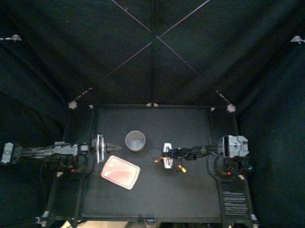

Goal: Pick the tangerine then place it on the pink plate
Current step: Place tangerine on the pink plate

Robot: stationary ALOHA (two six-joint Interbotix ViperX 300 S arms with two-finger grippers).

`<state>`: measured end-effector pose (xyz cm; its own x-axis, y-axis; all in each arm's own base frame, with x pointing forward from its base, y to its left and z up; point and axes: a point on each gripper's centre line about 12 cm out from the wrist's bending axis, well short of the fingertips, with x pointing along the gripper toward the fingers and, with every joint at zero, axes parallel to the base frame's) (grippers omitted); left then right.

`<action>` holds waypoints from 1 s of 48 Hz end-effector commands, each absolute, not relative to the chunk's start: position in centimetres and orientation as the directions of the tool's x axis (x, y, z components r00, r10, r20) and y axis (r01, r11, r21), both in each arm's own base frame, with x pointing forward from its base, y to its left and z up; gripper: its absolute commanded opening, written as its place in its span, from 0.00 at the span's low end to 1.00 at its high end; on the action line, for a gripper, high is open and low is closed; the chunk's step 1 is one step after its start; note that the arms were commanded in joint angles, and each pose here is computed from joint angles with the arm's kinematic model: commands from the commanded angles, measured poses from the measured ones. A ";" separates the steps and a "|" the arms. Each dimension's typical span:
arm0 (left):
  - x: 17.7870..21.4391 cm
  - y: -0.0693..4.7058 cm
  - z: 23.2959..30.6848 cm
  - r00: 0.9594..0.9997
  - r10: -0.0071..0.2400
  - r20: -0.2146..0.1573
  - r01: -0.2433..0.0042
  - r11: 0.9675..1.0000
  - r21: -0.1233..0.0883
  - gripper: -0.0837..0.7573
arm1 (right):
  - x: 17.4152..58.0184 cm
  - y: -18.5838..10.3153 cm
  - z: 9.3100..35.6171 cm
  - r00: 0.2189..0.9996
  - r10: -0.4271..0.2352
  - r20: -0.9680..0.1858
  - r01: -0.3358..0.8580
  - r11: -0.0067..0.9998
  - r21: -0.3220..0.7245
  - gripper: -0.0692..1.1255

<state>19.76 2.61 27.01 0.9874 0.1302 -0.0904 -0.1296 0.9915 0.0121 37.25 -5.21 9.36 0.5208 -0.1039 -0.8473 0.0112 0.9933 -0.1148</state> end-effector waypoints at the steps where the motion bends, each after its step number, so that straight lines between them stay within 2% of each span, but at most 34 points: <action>1: 19.90 2.60 27.52 0.989 0.129 -0.072 -0.128 0.992 0.011 0.18 | 37.7 -5.2 10.6 0.548 -0.106 -0.830 0.026 0.994 -0.110 0.63; 8: 19.85 2.59 27.27 0.989 0.129 -0.078 -0.128 0.992 0.011 0.18 | 37.9 -4.8 11.8 0.575 -0.100 -0.812 0.034 0.995 -0.099 0.63; 17: 19.82 2.68 27.14 0.988 0.133 -0.081 -0.133 0.991 0.012 0.18 | 39.2 -2.9 14.9 0.647 -0.069 -0.759 0.018 0.997 -0.075 0.63; 33: 19.80 2.83 27.24 0.988 0.140 -0.069 -0.140 0.990 0.015 0.17 | 44.0 1.2 19.1 0.772 0.012 -0.635 -0.044 0.998 -0.035 0.63; 38: 19.79 2.92 27.12 0.987 0.145 -0.071 -0.144 0.989 0.017 0.18 | 46.1 2.0 19.3 0.804 0.029 -0.594 -0.060 0.998 -0.033 0.63; 48: 19.73 3.12 27.00 0.985 0.155 -0.074 -0.154 0.988 0.018 0.18 | 50.8 3.5 18.2 0.835 0.054 -0.548 -0.074 0.997 -0.015 0.63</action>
<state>19.57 2.98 26.46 0.9845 0.1495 -0.0919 -0.1489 0.9888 0.0135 48.95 3.02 16.29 0.7928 0.0446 -0.6078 -0.0761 0.9968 -0.0262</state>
